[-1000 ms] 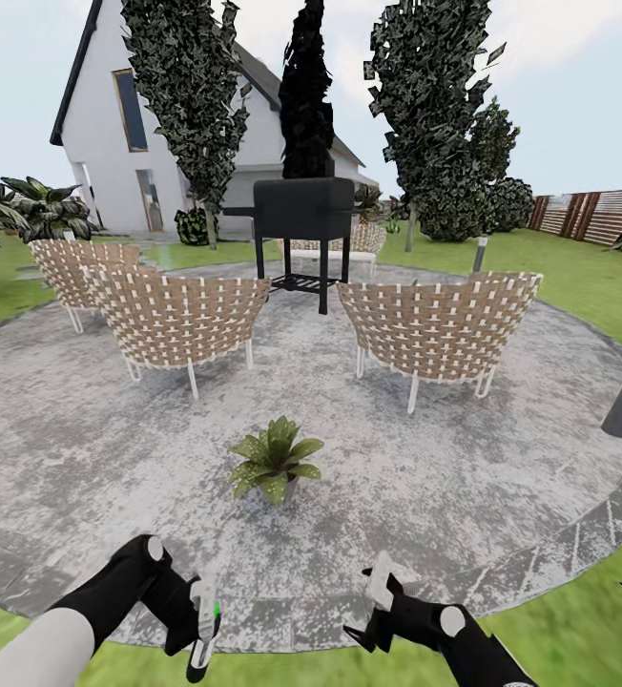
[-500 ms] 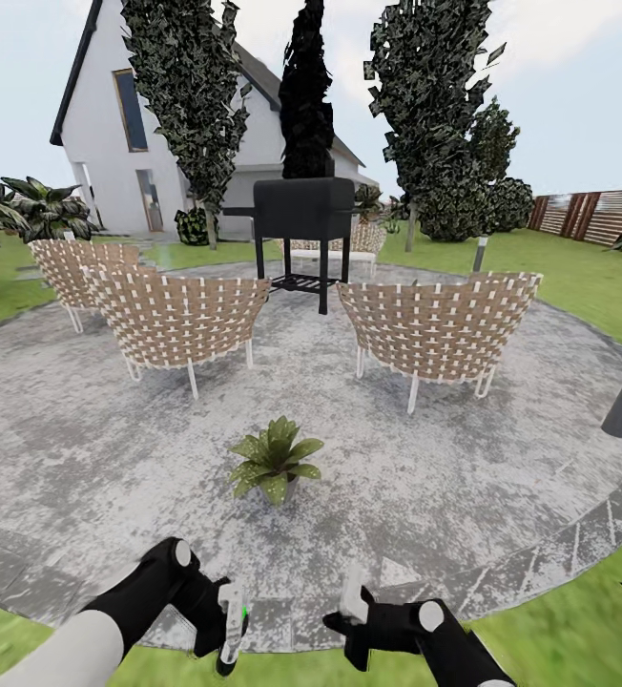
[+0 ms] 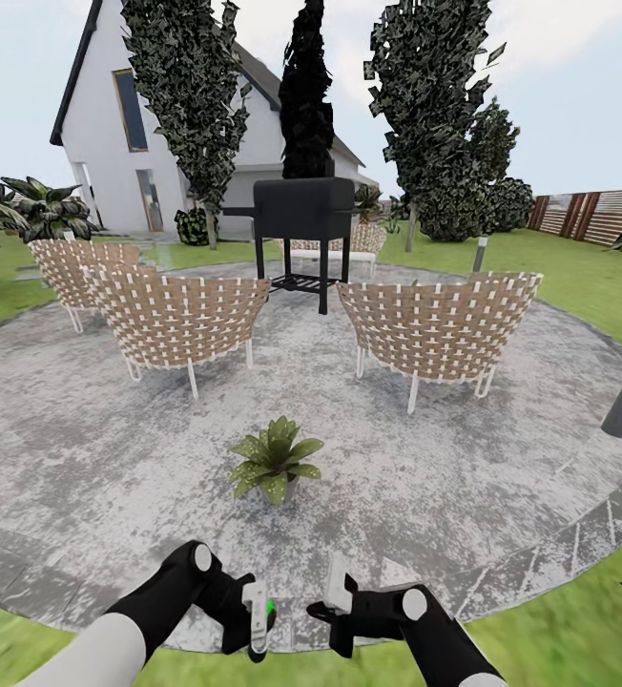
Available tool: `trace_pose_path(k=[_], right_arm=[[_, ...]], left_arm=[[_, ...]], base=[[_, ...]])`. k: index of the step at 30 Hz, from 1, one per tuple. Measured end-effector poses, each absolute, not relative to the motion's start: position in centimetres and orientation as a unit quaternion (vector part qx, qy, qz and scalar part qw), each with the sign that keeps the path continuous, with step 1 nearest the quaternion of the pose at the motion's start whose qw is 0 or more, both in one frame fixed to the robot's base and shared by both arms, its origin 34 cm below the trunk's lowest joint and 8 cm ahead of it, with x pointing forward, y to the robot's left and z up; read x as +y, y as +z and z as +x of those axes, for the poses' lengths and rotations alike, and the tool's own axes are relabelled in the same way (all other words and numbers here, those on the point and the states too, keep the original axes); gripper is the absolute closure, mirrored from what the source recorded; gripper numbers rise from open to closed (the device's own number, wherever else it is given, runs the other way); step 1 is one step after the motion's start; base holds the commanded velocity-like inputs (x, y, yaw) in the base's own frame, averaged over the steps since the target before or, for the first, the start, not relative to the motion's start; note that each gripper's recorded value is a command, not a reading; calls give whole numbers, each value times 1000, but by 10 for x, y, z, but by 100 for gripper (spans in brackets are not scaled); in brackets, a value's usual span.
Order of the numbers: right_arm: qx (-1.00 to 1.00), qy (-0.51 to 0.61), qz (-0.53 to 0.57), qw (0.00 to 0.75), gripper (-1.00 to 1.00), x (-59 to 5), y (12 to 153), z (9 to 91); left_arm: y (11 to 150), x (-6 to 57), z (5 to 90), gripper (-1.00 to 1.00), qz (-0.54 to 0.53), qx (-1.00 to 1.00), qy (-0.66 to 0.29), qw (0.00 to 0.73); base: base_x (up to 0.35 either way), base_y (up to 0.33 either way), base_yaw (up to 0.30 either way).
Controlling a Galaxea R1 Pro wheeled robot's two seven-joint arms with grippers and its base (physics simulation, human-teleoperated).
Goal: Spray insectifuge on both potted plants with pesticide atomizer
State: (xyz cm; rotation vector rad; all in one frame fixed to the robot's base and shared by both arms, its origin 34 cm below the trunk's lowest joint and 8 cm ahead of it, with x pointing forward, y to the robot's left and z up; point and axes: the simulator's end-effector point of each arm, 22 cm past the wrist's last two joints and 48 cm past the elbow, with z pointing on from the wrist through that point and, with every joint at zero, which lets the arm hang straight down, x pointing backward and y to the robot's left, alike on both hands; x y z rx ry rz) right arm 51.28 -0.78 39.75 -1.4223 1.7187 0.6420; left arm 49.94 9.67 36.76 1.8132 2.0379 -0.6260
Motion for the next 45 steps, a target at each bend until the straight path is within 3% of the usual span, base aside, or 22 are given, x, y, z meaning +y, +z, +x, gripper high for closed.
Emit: trace_pose_path(k=[45], right_arm=[[678,251,-561,403,100,-8,401,516]], left_arm=[[364,31,495,100,625,716,-230,208]], base=[[0,0,0]])
